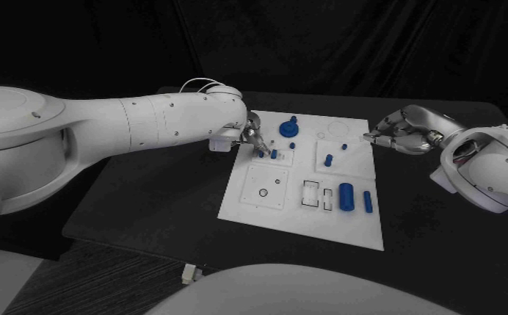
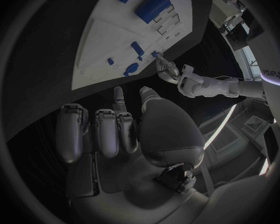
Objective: Assemble the parts on the task board
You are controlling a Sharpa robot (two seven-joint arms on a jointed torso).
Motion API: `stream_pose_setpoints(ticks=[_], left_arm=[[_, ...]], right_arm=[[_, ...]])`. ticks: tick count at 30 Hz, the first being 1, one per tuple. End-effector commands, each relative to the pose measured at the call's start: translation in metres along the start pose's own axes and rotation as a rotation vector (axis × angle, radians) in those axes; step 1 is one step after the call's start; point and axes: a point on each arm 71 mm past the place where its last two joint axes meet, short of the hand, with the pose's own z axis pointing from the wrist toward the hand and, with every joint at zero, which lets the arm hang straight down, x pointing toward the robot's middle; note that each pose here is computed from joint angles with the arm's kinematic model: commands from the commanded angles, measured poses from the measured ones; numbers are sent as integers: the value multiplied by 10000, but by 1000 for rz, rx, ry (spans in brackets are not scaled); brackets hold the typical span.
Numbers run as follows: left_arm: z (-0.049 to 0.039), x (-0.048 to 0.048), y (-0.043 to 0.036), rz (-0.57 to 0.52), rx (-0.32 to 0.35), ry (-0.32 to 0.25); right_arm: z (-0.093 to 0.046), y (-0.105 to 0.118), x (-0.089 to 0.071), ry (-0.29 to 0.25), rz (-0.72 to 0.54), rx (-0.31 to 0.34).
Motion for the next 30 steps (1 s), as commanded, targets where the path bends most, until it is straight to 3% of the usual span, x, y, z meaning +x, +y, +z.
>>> stream_pose_setpoints(ticks=[1,17,24,30], left_arm=[[8,19,-19,8,14,13],[14,-3,-11,-13,29,-18],[-43,-46,-13,-30,73,-97],[-150,-168,-18,-39,104,-158]], right_arm=[[-1,-13,14,7,-1,14],[-6,-24,19,12,-2,18],[-10,-41,15,12,-3,23],[-13,-50,13,13,-3,27]])
